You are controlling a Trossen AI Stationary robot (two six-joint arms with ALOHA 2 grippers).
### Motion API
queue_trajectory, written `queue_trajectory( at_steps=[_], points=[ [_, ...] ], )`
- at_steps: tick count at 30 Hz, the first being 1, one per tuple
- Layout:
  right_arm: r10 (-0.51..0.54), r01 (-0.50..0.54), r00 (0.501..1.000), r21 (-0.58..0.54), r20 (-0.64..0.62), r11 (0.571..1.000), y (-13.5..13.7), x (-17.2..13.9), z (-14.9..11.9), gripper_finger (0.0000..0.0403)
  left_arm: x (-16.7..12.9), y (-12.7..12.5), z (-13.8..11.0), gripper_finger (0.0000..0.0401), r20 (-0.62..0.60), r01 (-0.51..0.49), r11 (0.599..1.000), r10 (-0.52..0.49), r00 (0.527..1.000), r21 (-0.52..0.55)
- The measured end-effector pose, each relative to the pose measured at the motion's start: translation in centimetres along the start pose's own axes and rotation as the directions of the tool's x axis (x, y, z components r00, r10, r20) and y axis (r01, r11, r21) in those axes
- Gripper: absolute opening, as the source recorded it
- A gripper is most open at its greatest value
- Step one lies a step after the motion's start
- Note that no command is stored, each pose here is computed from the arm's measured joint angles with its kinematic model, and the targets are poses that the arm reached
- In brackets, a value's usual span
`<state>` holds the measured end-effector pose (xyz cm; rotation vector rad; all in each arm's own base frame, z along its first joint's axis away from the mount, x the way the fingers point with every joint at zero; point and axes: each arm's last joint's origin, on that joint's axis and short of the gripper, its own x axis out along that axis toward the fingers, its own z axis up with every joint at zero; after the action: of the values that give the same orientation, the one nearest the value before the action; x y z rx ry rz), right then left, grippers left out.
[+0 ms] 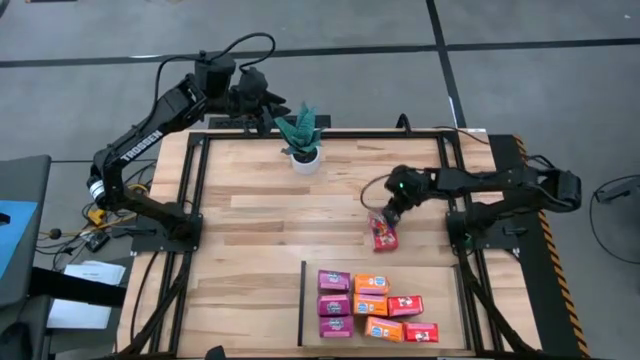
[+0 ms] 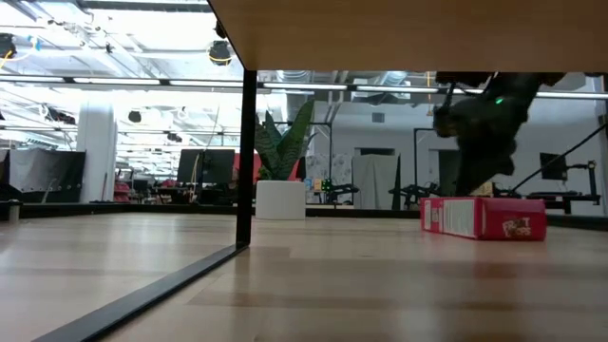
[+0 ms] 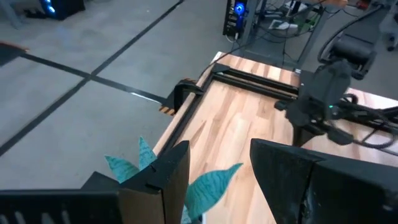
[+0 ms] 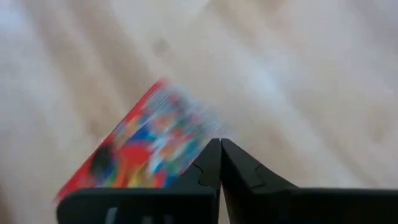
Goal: Stack cereal on shelf
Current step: Put the red cereal box on the upper right shelf
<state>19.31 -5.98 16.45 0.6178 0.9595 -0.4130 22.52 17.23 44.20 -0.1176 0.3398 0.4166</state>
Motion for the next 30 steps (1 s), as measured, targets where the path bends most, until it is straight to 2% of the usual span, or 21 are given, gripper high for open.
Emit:
queue_trajectory(
  at_steps=[4, 6, 10, 15, 17, 20, 24, 27, 30],
  points=[
    [-0.043, 0.035, 0.997, 0.121, 0.057, 0.992, -2.1, 0.8, 1.5, 0.0029, 0.7, 0.2, -0.9, 0.0159, -0.016, -0.009, 1.0, 0.009, 1.0, -0.009],
    [0.02, -0.032, 0.996, 0.145, 0.084, 0.989, -2.6, 0.7, 2.2, 0.002, 1.2, 0.2, -1.4, 0.0159, -0.028, 0.004, 1.0, -0.004, 1.0, -0.014],
    [0.202, -0.22, 0.967, 0.107, 0.154, 0.97, -1.3, -1.4, 3.3, 0.0007, 2.2, 0.0, -2.3, 0.015, 0.008, 0.17, 0.984, -0.17, 0.985, -0.052],
    [0.274, -0.288, 0.952, 0.091, 0.135, 0.953, 0.8, -4.0, 0.9, 0.0014, 3.7, -0.7, -3.6, 0.0093, 0.09, 0.346, 0.931, -0.337, 0.937, -0.118],
    [0.247, -0.258, 0.964, 0.124, 0.097, 0.958, 1.1, -4.0, -0.8, 0.0009, 4.5, -1.1, -4.7, 0.0055, 0.097, 0.373, 0.917, -0.362, 0.927, -0.142],
    [0.193, -0.209, 0.975, 0.167, 0.109, 0.963, 1.3, -3.6, -2.7, 0.0006, 5.6, -1.6, -6.5, 0.001, 0.11, 0.402, 0.898, -0.388, 0.915, -0.176],
    [0.143, -0.159, 0.986, 0.24, 0.082, 0.958, 0.8, -2.4, -4.6, 0.0016, 6.7, -2.2, -8.7, 0.0013, 0.128, 0.424, 0.877, -0.405, 0.905, -0.224],
    [0.136, -0.144, 0.989, 0.245, 0.049, 0.959, 0.6, -1.6, -5.4, 0.0013, 7.3, -3.0, -10.2, 0.0009, 0.127, 0.438, 0.865, -0.419, 0.899, -0.246],
    [0.112, -0.109, 0.994, 0.249, 0.0, 0.962, 0.3, -0.7, -6.3, 0.0006, 7.7, -3.7, -11.4, 0.0002, 0.111, 0.422, 0.869, -0.407, 0.907, -0.258]
  ],
)
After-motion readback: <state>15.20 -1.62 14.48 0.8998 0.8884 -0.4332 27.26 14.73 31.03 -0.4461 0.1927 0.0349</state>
